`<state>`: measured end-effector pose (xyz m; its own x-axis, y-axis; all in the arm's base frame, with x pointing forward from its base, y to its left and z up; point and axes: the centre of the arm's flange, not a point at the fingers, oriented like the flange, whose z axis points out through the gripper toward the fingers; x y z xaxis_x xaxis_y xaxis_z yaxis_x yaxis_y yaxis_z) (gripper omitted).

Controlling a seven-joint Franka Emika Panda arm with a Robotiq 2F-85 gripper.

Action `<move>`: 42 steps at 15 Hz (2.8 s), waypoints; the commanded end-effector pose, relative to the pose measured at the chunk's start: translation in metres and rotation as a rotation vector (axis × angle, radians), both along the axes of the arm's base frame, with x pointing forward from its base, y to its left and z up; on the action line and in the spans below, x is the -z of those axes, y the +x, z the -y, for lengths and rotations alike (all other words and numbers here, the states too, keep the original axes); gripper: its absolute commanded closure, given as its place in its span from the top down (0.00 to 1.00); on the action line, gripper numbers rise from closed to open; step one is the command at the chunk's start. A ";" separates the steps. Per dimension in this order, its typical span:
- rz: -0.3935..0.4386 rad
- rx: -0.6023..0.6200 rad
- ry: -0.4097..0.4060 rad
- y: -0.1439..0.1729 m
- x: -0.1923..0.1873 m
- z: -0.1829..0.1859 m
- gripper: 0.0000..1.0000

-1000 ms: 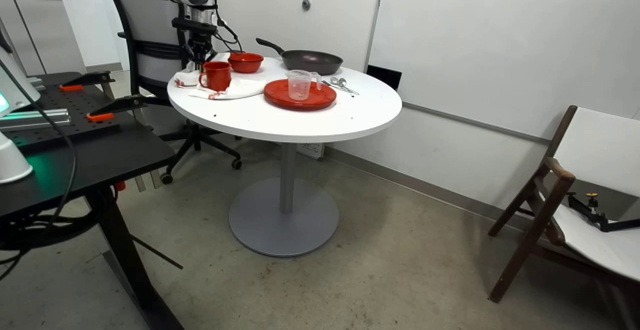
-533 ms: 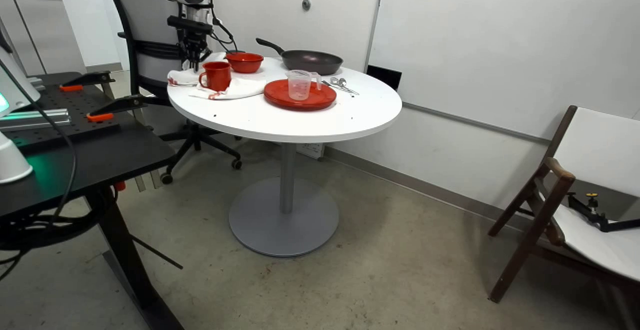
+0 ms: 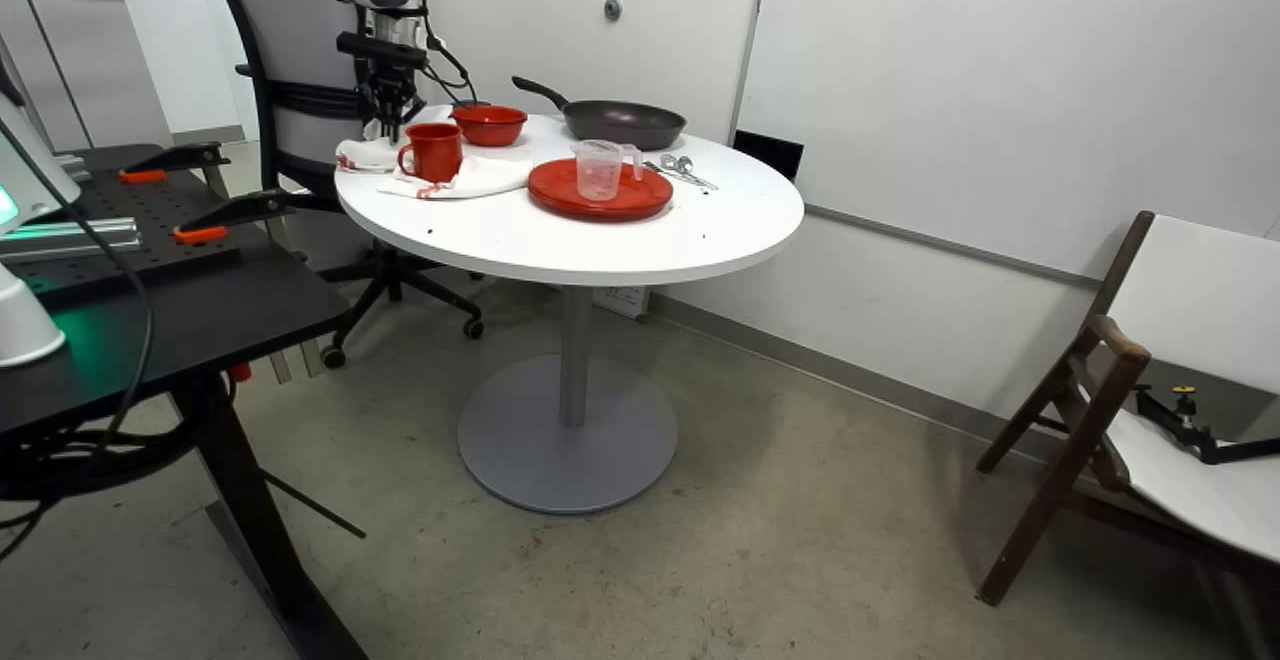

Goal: Use the tea towel to wipe the table

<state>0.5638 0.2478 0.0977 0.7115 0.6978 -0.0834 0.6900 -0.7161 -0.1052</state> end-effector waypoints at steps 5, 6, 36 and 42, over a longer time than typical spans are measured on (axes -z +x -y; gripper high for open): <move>0.039 0.048 0.009 0.026 -0.008 0.029 0.01; 0.042 0.059 0.007 0.029 -0.008 0.035 0.01; 0.067 0.273 -0.022 0.114 0.001 0.119 0.01; 0.089 0.292 -0.031 0.134 -0.002 0.127 0.01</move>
<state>0.6774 0.1236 0.1034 0.8740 0.4849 -0.0312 0.4839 -0.8744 -0.0356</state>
